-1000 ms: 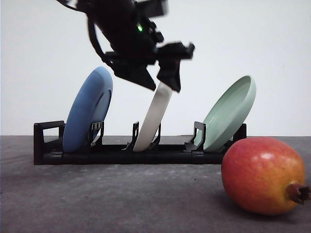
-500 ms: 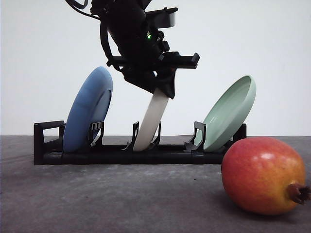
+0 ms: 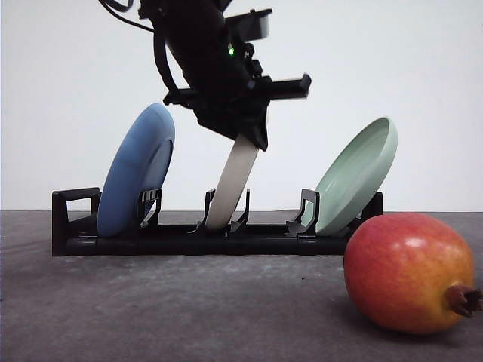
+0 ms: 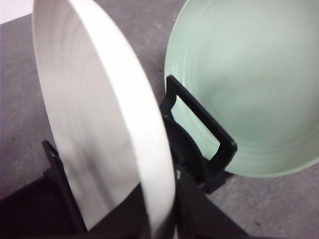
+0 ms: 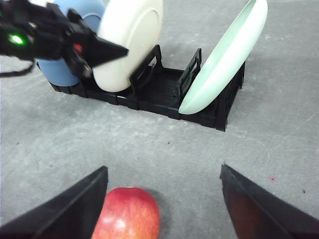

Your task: Place pomegranate in white plate

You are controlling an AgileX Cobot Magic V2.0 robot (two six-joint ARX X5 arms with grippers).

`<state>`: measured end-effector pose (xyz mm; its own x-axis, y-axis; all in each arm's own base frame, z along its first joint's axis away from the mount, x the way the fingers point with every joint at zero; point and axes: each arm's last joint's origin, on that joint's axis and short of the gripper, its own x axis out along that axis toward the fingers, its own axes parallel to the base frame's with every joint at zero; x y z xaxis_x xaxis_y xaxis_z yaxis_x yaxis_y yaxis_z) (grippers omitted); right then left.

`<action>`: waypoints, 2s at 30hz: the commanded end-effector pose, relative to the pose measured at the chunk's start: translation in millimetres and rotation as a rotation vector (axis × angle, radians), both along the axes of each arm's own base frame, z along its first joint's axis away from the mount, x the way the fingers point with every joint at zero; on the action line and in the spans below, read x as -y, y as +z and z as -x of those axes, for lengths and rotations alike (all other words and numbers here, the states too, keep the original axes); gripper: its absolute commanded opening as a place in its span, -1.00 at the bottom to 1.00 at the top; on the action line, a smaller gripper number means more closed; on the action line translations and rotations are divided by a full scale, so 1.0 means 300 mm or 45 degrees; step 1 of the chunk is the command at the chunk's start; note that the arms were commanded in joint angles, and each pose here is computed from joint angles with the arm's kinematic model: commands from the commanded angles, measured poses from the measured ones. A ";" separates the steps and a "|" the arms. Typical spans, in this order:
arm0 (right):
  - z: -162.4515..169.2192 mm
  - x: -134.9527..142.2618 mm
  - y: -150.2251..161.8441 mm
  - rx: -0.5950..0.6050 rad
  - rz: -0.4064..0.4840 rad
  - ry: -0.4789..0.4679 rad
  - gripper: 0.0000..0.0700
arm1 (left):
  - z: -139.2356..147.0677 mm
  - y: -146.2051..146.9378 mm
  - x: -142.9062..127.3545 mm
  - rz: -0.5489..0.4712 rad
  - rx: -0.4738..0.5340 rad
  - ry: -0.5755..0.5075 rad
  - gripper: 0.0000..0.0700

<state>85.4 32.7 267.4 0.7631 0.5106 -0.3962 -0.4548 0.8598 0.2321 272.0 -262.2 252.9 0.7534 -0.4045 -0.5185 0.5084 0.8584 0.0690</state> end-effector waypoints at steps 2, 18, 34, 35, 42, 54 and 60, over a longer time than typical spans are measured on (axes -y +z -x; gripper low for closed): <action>0.001 -0.001 0.019 0.033 0.000 0.010 0.30 | 0.015 0.085 -0.004 0.088 0.070 -0.005 -0.97; 0.001 -0.001 0.019 0.033 0.000 0.010 0.30 | 0.224 0.345 -0.155 0.376 0.044 -0.207 -0.97; 0.001 -0.001 0.019 0.033 0.002 0.006 0.30 | 0.538 0.164 -0.393 0.313 0.125 -0.287 -0.97; 0.001 -0.001 0.019 0.034 0.003 0.003 0.30 | 0.548 0.154 -0.396 0.256 0.119 -0.311 -0.97; 0.001 0.000 0.019 0.034 0.004 0.001 0.30 | 0.596 0.090 -0.364 -0.159 0.137 -0.587 -0.97; 0.001 0.000 0.019 0.037 0.008 0.003 0.30 | 0.601 -0.109 -0.192 -0.867 0.160 -0.717 -0.97; 0.001 0.000 0.019 0.037 0.008 0.003 0.30 | 0.610 -0.211 -0.134 -1.075 0.118 -0.744 -0.96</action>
<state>85.4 32.6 267.4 0.7649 0.5075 -0.3966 -0.4524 0.8616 0.2300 90.8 -216.5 189.0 0.5980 -0.2420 -0.7641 0.8011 0.1493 0.5796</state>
